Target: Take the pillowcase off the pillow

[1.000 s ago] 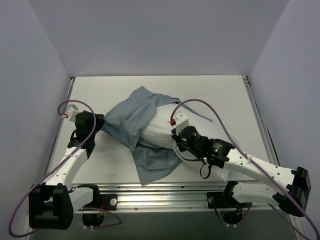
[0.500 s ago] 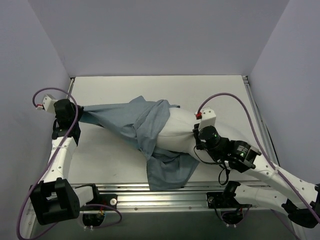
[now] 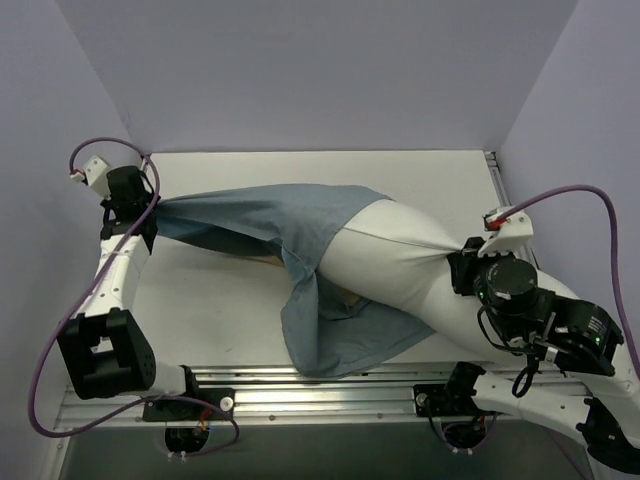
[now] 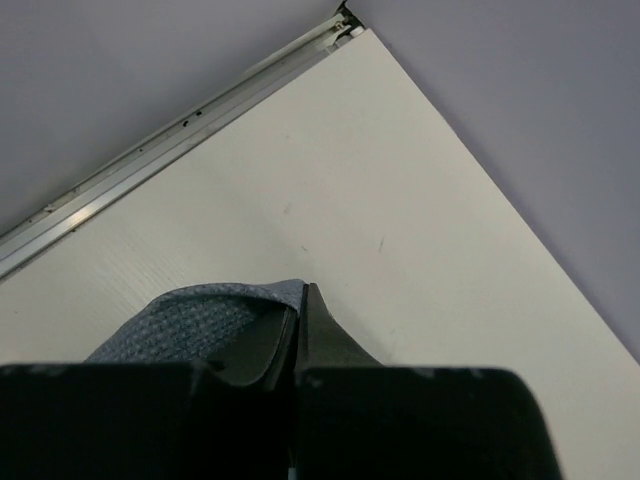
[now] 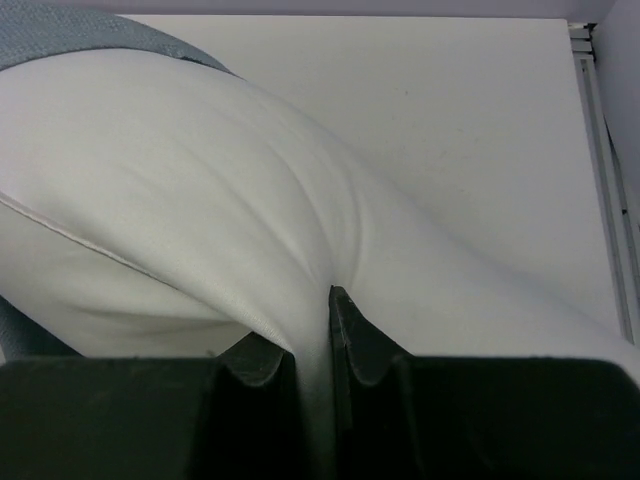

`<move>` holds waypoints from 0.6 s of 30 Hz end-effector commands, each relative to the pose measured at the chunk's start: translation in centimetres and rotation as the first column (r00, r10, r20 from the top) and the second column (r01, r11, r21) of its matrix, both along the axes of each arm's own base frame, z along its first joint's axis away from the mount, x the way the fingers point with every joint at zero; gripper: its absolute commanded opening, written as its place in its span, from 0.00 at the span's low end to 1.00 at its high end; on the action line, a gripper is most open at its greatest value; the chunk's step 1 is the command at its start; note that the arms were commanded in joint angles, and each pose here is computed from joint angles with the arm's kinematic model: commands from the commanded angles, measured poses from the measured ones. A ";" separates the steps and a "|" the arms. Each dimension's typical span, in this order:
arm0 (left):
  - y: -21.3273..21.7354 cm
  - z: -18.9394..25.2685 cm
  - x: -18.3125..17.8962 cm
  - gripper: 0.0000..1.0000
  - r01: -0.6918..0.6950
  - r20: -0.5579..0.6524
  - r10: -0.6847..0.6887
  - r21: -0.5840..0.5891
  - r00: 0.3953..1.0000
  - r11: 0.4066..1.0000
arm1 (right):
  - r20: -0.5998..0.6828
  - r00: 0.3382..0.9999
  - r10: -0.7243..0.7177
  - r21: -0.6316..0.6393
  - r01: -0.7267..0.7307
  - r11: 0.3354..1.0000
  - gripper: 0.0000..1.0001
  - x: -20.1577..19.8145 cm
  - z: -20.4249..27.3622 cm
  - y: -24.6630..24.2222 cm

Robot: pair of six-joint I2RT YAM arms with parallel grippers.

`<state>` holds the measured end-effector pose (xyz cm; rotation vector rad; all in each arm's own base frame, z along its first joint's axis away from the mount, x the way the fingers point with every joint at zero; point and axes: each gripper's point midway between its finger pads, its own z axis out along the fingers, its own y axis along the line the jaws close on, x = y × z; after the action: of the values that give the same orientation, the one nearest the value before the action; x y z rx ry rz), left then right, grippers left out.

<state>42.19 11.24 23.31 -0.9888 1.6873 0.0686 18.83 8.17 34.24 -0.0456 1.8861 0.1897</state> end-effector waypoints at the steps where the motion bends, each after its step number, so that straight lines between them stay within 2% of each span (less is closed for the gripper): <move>1: 3.3 0.7 0.4 0.02 -0.081 -0.071 0.090 0.119 0.993 0.990 | 0.161 0.959 -0.232 0.129 0.212 0.969 0.00 0.0 5.6 -5.4; 3: 3.3 -0.1 1.3 0.02 -0.059 -0.114 0.072 0.119 0.991 0.991 | 0.180 0.958 -0.223 0.140 0.199 0.970 0.00 -0.5 6.5 -6.0; 7: 3.0 -0.3 3.1 0.02 -0.020 -0.124 0.033 0.103 0.992 0.994 | 0.190 0.957 -0.220 0.135 0.196 0.971 0.00 -0.9 7.3 -6.6; 13: 4.0 0.0 4.7 0.02 -0.033 -0.179 0.057 0.135 0.982 0.990 | 0.215 0.951 -0.225 0.182 0.187 0.965 0.00 -2.1 9.6 -8.3; 18: 4.3 -0.1 6.1 0.02 -0.026 -0.196 0.055 0.146 0.979 0.989 | 0.191 0.970 -0.147 0.198 0.109 0.974 0.00 -2.2 9.6 -6.7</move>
<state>48.04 13.45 21.22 -0.9250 1.8645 0.2424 16.00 2.63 39.31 -0.0529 1.7959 0.1599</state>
